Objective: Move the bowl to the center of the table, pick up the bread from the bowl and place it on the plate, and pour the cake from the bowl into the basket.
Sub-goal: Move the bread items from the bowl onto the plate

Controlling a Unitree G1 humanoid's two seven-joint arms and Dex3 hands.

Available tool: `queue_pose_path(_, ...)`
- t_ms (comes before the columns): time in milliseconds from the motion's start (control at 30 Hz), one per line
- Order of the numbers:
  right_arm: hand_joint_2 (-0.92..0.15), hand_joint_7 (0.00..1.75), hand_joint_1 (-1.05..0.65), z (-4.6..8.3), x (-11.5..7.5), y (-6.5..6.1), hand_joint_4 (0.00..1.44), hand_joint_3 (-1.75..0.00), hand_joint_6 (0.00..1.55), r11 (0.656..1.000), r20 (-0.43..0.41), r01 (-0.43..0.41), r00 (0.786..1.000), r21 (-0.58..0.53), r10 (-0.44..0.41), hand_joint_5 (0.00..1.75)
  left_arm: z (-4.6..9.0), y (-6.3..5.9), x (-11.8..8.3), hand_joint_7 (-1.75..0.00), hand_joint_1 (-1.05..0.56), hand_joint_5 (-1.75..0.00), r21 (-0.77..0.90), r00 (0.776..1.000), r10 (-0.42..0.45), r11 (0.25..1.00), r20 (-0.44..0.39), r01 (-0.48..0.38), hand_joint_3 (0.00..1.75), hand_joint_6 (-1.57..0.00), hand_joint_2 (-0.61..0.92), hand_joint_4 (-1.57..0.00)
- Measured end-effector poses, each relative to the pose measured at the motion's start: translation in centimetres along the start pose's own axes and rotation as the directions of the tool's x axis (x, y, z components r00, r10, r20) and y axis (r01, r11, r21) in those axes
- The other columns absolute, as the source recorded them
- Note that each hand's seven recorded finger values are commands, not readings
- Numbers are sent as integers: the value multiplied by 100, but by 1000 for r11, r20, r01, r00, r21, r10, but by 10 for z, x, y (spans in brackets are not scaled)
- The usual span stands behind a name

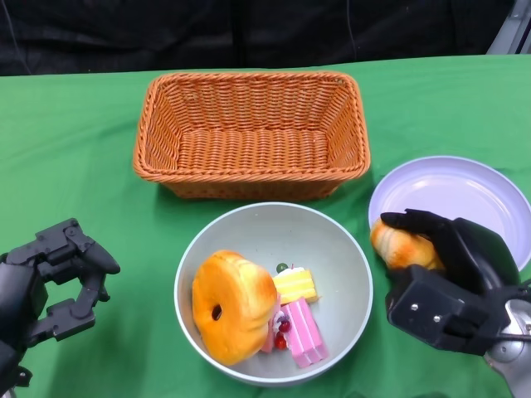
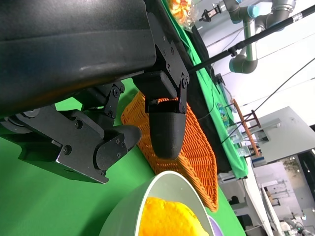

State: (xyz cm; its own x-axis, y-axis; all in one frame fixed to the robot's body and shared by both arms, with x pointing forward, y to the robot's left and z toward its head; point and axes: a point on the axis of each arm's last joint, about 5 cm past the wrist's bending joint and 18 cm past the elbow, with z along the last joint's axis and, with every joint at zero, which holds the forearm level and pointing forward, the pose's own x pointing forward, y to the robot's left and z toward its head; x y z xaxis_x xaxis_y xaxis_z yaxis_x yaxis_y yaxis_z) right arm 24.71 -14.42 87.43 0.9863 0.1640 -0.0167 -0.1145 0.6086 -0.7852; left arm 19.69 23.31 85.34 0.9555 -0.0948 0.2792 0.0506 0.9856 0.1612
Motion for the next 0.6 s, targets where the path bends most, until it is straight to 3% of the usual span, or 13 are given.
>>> queue_pose_path(33, -92, 0, -46, 2, 0, -1, 43, -2, 42, 1000, -7, -20, 1000, -20, 20, 9, 0, 0, 0, -130, 3, -163, 0, 1000, 0, 1000, 0, 0, 94, -78, 67, -77)
queue_pose_path(133, -92, 0, -55, 6, -3, -4, 34, -4, 33, 996, -40, -70, 997, -51, 68, 3, 0, 0, 0, -132, 2, -164, -1, 1000, 1, 1000, 1, -1, 95, -78, 67, -77)
queue_pose_path(367, -92, 1, -58, 11, -5, -5, 31, -7, 32, 992, -63, -112, 992, -62, 109, 1, 0, 0, 0, -131, 3, -164, -2, 1000, 1, 1000, -3, -1, 95, -77, 66, -77)
queue_pose_path(600, -92, 1, -54, 10, -9, -2, 35, -7, 34, 995, -71, -79, 995, -52, 76, 3, 0, 0, 0, -132, 2, -164, -4, 1000, 2, 1000, -4, -2, 96, -77, 66, -77)
